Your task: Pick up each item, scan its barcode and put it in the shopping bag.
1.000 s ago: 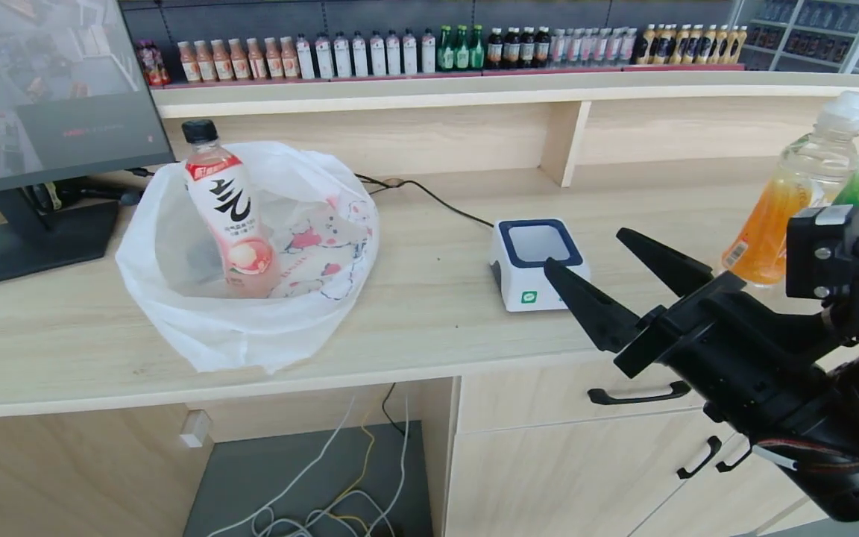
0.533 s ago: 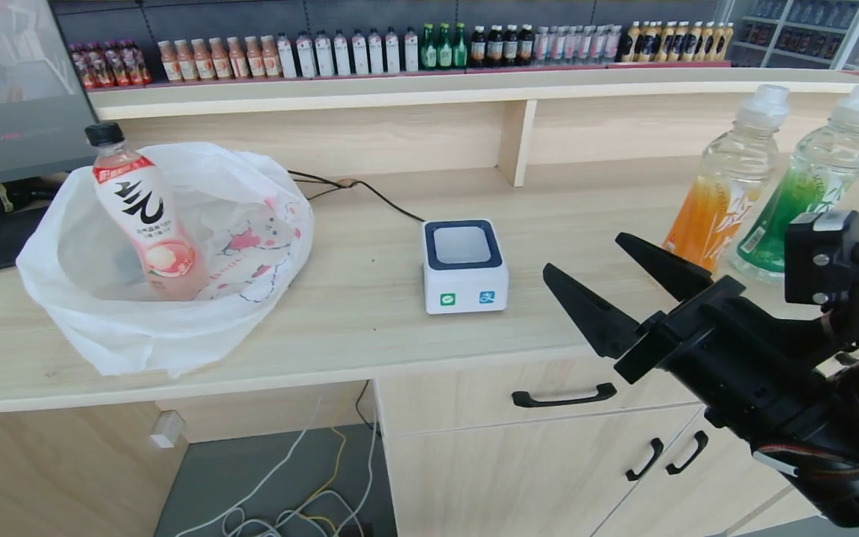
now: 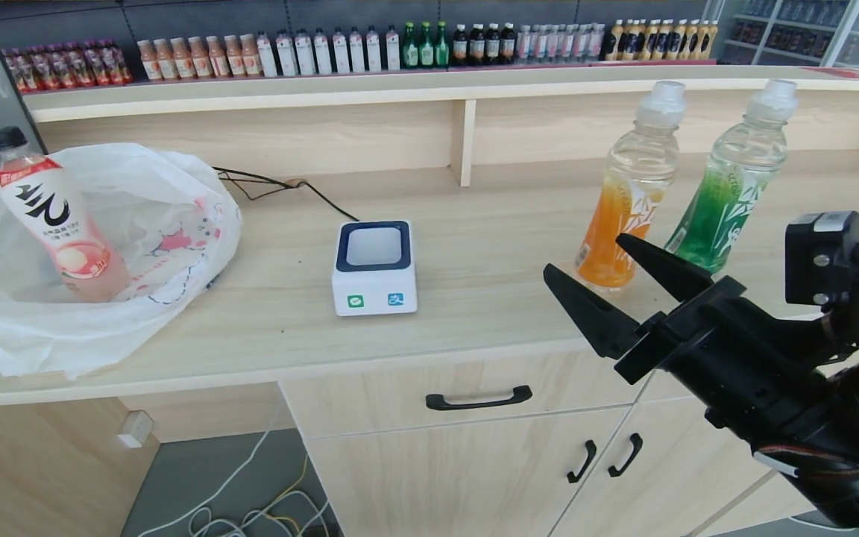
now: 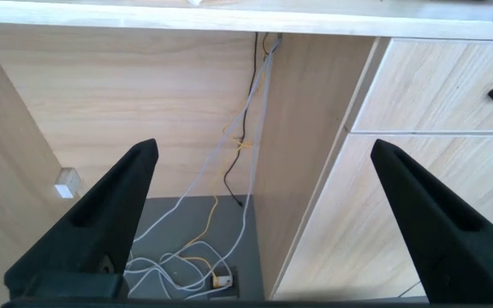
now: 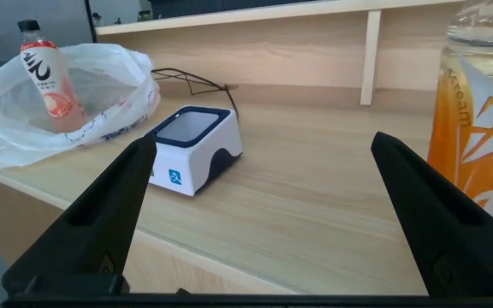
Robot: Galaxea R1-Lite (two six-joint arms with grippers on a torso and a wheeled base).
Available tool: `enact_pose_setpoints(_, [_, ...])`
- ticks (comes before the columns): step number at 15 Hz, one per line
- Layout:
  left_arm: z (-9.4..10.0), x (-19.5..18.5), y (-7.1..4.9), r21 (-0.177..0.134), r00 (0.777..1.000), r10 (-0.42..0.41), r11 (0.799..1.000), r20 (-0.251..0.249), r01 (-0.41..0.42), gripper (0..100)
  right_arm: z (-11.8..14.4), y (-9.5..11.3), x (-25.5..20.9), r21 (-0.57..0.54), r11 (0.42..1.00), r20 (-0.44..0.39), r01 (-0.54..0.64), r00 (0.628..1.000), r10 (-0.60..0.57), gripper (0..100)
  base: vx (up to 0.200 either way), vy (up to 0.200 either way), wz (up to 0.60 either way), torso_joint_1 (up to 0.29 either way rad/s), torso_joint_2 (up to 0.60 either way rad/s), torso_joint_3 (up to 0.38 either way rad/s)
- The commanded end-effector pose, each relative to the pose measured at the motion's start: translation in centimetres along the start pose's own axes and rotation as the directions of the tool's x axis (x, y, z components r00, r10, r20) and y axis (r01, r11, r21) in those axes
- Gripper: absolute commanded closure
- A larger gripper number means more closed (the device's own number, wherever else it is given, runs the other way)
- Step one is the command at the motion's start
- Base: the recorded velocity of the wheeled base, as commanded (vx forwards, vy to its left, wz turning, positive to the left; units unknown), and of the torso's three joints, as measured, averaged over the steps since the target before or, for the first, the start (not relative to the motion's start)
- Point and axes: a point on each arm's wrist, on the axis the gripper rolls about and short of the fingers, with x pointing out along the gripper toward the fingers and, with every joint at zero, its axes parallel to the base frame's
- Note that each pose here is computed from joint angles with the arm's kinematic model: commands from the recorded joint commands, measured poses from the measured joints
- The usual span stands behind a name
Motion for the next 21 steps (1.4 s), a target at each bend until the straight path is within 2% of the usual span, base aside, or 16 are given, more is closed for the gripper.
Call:
enact_pose_setpoints(1, [0.0,0.0,0.0,0.0,1.0,0.001,1.0,0.0,-0.001,0,0.0,0.0,0.0,0.0,1.0,-0.001,0.0,1.0,0.0,0,0.0,0.0,0.0,0.0,0.0,0.0])
enact_pose_setpoints(7, [0.0,0.0,0.0,0.001,1.0,0.001,1.0,0.0,-0.001,0,0.0,-0.1,0.2,-0.014,1.0,0.003,0.004,1.0,-0.004,0,0.0,0.0,0.0,0.0,0.0,0.0])
enact_pose_setpoints(10, [0.0,0.0,0.0,0.0,1.0,0.001,1.0,0.0,-0.001,0,0.0,-2.0,0.5,-0.057,0.995,0.009,0.079,0.997,-0.079,0,0.0,0.0,0.0,0.0,0.0,0.0])
enact_pose_setpoints(14, [0.0,0.0,0.0,0.0,1.0,0.002,1.0,0.0,-0.002,0,-0.8,-3.4,1.4,-0.08,0.989,-0.005,0.125,0.992,-0.125,0,0.0,0.0,0.0,0.0,0.0,0.0])
enact_pose_setpoints(16, [0.0,0.0,0.0,-0.002,1.0,0.004,1.0,0.0,-0.004,0,-0.8,-5.2,2.0,-0.101,0.978,0.012,0.185,0.983,-0.185,0,0.0,0.0,0.0,0.0,0.0,0.0])
enact_pose_setpoints(21, [0.0,0.0,0.0,-0.002,1.0,0.002,1.0,0.0,-0.002,0,-1.6,-6.7,3.2,-0.155,0.973,0.006,0.172,0.985,-0.173,0,0.0,0.0,0.0,0.0,0.0,0.0])
